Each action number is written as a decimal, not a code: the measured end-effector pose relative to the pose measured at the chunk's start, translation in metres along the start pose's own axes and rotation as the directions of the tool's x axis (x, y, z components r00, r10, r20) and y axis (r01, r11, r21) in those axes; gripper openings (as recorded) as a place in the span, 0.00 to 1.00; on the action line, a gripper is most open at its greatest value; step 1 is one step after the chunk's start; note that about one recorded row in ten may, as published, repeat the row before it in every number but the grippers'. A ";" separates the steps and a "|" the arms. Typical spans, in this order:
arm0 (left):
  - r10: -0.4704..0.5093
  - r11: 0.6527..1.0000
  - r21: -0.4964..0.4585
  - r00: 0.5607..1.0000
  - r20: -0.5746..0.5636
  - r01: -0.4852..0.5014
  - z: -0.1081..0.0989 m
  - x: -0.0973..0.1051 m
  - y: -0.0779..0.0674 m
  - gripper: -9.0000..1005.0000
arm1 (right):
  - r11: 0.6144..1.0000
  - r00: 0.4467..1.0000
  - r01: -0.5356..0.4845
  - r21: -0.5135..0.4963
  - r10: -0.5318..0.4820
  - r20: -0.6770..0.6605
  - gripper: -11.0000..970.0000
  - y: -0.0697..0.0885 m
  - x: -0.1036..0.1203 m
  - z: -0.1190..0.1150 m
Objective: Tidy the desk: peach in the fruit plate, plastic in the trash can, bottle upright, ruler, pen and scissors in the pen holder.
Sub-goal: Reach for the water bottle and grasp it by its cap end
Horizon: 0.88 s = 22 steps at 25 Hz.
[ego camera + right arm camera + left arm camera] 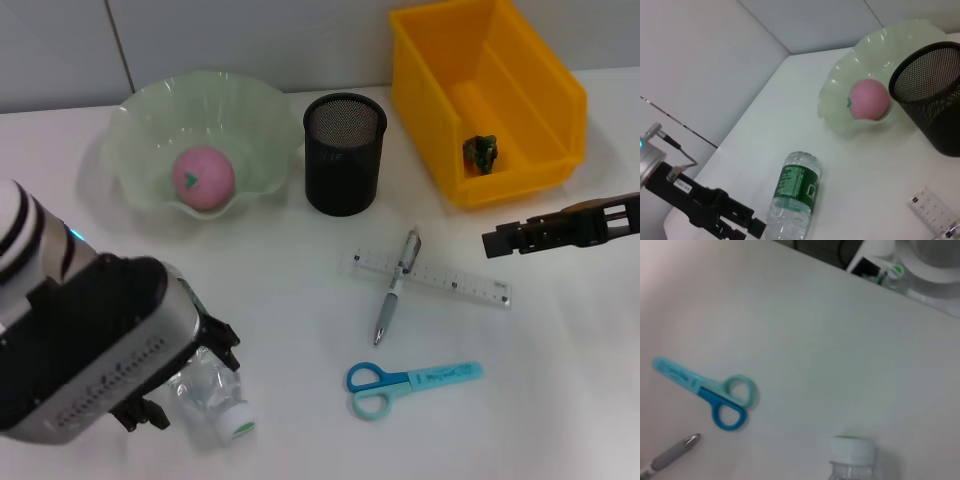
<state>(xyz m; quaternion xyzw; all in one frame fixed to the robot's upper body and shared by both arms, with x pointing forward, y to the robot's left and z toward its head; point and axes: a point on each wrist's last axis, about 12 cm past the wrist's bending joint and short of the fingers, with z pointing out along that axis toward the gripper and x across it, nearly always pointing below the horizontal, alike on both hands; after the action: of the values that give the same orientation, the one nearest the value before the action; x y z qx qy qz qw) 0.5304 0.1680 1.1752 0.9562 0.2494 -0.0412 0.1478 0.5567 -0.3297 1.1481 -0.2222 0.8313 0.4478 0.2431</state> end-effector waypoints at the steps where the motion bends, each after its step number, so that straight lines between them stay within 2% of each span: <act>1: 0.000 1.000 0.000 1.000 0.000 0.000 0.000 0.000 0.000 0.80 | 1.000 1.000 -0.001 -0.002 0.001 0.001 0.77 0.000 0.000 0.001; 8: 0.041 0.998 0.039 0.999 0.024 -0.042 0.016 -0.004 0.005 0.79 | 1.000 1.000 -0.003 -0.012 0.003 -0.003 0.77 0.001 0.001 0.003; 22: 0.038 0.999 0.022 0.998 0.057 -0.039 0.031 -0.005 0.017 0.75 | 1.000 1.000 0.002 -0.014 -0.002 -0.005 0.77 0.002 0.000 0.004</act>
<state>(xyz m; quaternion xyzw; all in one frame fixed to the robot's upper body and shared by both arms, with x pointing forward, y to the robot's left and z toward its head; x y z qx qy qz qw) 0.5348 0.1422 1.1512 0.9609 0.2261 -0.0683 0.1443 0.5560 -0.3255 1.1475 -0.2259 0.8285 0.4528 0.2400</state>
